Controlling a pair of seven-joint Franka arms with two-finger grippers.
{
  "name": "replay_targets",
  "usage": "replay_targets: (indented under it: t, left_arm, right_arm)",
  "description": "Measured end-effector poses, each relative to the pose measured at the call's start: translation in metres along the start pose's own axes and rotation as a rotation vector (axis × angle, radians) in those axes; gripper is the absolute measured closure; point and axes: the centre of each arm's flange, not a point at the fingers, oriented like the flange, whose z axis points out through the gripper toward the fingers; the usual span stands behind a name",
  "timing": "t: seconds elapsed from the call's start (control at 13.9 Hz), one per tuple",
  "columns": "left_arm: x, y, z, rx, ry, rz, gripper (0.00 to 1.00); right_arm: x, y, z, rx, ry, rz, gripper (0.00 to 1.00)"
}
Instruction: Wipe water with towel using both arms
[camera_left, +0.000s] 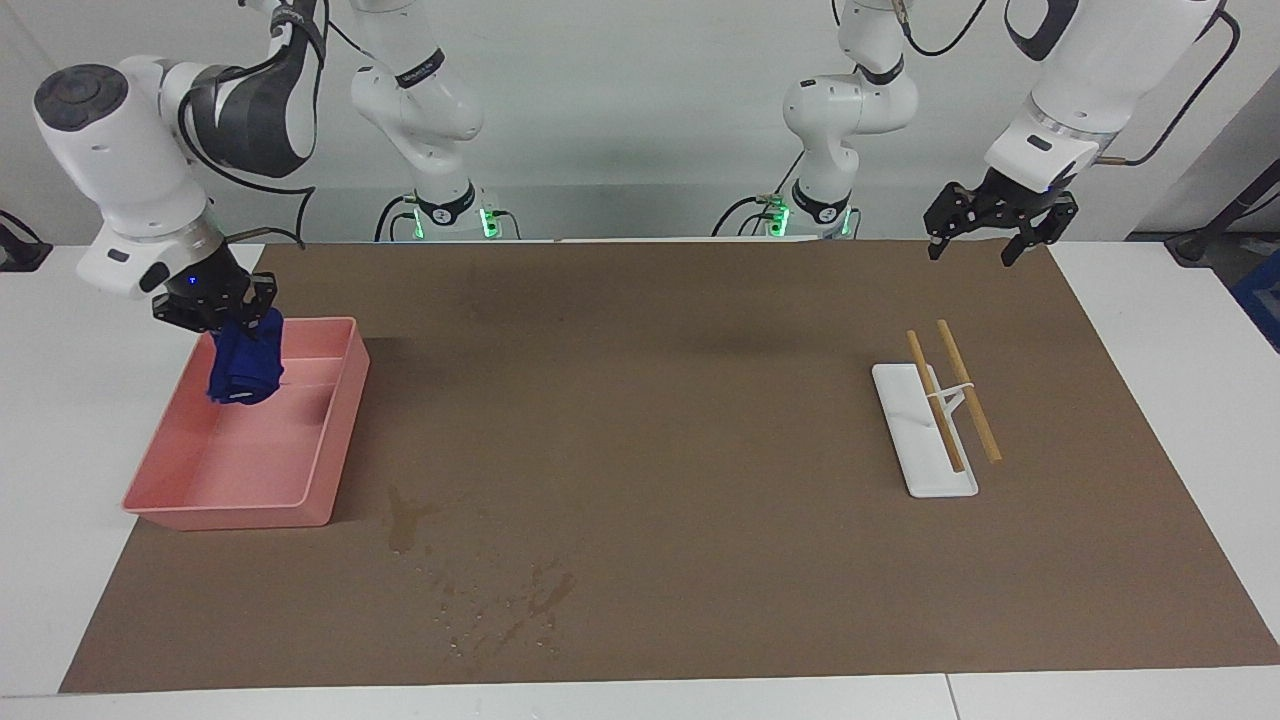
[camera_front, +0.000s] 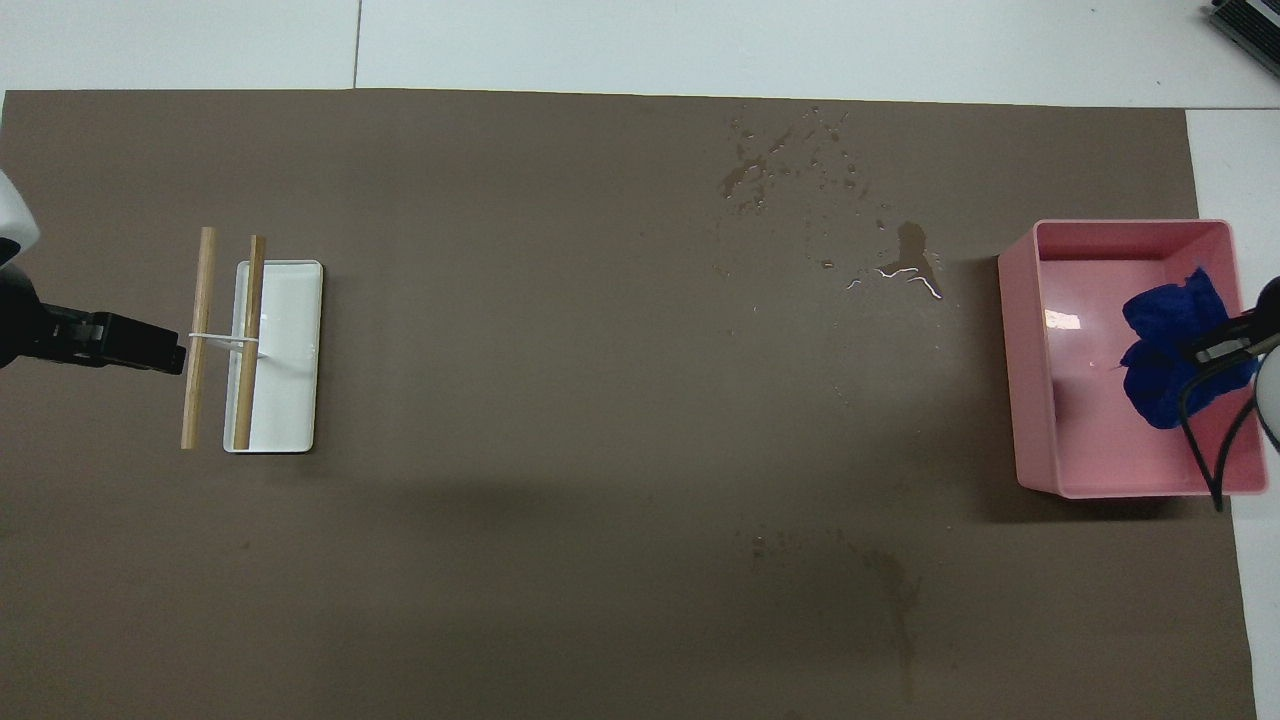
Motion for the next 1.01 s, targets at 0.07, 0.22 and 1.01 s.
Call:
replay_targets:
  t: [0.07, 0.22, 1.01]
  left_arm:
    - [0.000, 0.000, 0.000, 0.000, 0.000, 0.000, 0.00]
    - [0.000, 0.000, 0.000, 0.000, 0.000, 0.000, 0.00]
    - [0.000, 0.000, 0.000, 0.000, 0.000, 0.000, 0.00]
  right_arm:
    - [0.002, 0.000, 0.004, 0.002, -0.001, -0.001, 0.85]
    - [0.002, 0.000, 0.004, 0.002, 0.001, -0.002, 0.79]
    - [0.025, -0.046, -0.093, -0.032, 0.059, 0.009, 0.00]
